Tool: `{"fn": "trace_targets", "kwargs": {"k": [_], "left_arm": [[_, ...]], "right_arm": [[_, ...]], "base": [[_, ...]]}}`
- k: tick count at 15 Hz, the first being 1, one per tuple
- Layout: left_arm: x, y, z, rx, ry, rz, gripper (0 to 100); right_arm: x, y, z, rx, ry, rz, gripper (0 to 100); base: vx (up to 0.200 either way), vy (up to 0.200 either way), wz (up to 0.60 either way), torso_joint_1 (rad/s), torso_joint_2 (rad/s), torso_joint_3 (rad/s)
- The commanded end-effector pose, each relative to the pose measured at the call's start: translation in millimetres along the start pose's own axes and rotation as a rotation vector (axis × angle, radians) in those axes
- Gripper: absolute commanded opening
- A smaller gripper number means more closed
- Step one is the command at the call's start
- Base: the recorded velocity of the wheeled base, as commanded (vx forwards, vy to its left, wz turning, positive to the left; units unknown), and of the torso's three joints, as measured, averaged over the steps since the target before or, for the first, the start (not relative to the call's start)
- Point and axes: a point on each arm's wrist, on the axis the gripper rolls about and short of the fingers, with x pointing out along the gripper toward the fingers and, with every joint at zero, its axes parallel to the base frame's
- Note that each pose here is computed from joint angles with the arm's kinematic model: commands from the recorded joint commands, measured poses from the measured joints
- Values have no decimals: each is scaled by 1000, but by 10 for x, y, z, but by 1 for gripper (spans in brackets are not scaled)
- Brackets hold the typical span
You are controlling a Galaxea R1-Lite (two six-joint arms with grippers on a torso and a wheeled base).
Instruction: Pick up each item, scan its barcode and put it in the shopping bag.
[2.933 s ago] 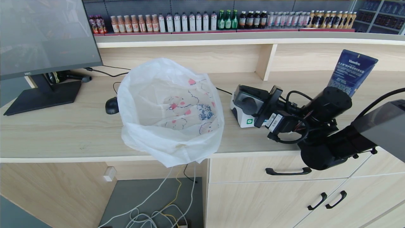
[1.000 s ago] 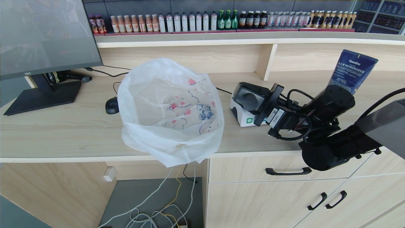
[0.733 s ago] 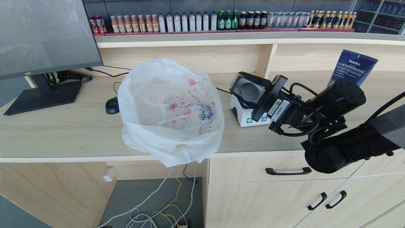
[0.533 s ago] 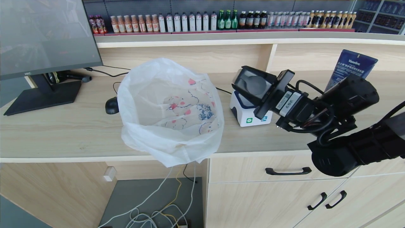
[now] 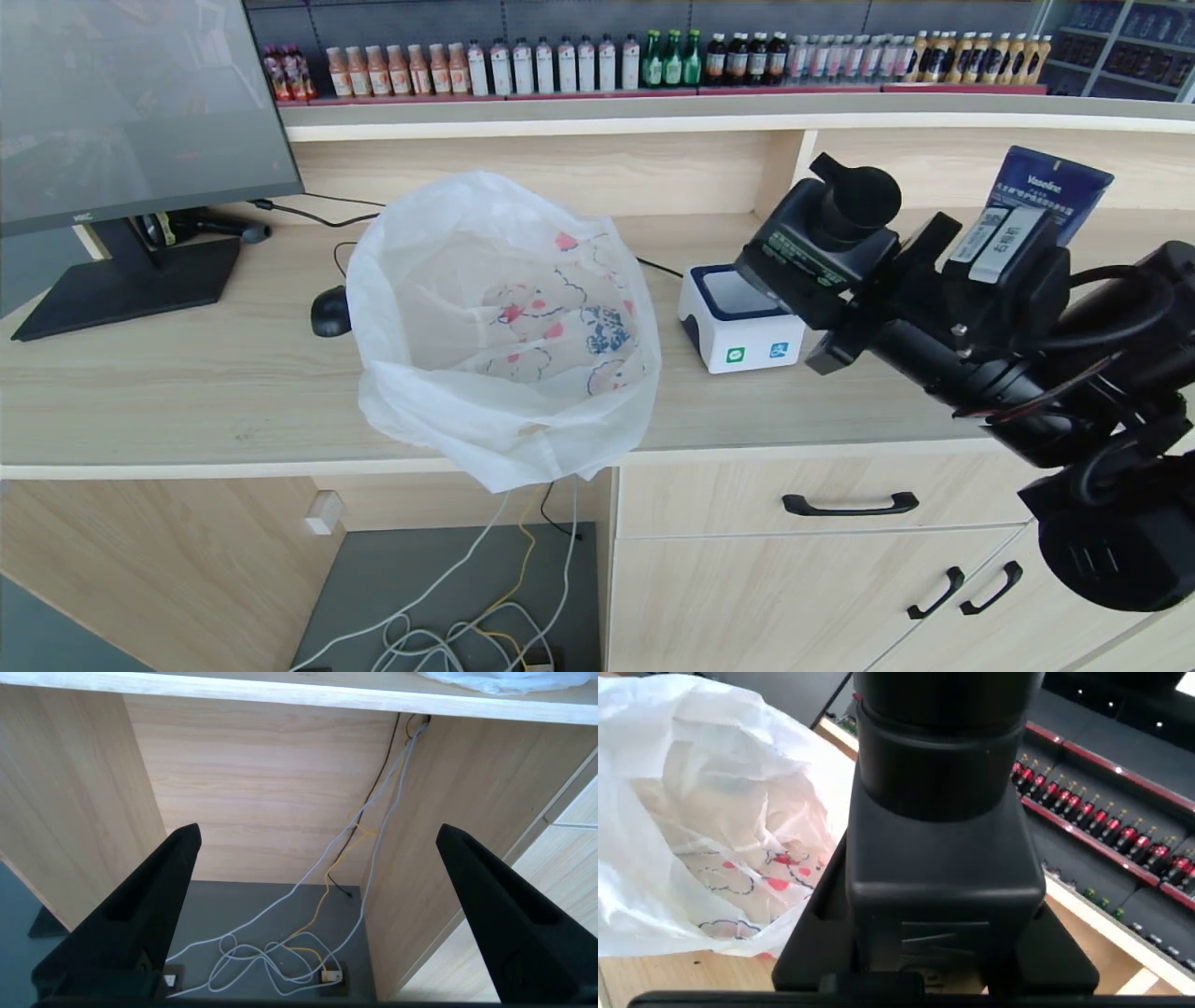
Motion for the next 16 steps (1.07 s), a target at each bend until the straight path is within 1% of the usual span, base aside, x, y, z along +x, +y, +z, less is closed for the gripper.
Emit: {"fn": "trace_targets", "kwargs": {"k": [1, 2, 4, 5, 6, 8, 9, 10, 13, 16], "left_arm": [[0, 0, 0, 0, 0, 0, 100], [0, 0, 0, 0, 0, -1, 100], [0, 0, 0, 0, 0, -1, 100], [0, 0, 0, 0, 0, 0, 100], [0, 0, 0, 0, 0, 0, 100], [0, 0, 0, 1, 0, 0, 100], [0, 0, 0, 1, 0, -1, 100], [0, 0, 0, 1, 0, -1, 100], [0, 0, 0, -6, 0, 0, 100], [0, 0, 0, -5, 0, 0, 100]], "right_arm": [[-86, -49, 195, 67, -9, -54, 0], [-96, -77, 236, 188, -9, -92, 0], [-153, -59, 210, 337, 10, -96, 0], [-217, -38, 180, 385, 37, -100, 0], [-224, -41, 179, 411, 45, -126, 0], [-233, -22, 137, 475, 94, -244, 0], [-246, -14, 127, 485, 111, -278, 0], [-315, 36, 96, 498, 160, -326, 0], [-335, 65, 74, 503, 176, -321, 0], [-360, 34, 152, 497, 155, -326, 0]], "base": [[0, 0, 0, 0, 0, 0], [0, 0, 0, 0, 0, 0], [0, 0, 0, 0, 0, 0], [0, 0, 0, 0, 0, 0], [0, 0, 0, 0, 0, 0], [0, 0, 0, 0, 0, 0], [0, 0, 0, 0, 0, 0], [0, 0, 0, 0, 0, 0], [0, 0, 0, 0, 0, 0], [0, 200, 0, -2, 1, 2]]}}
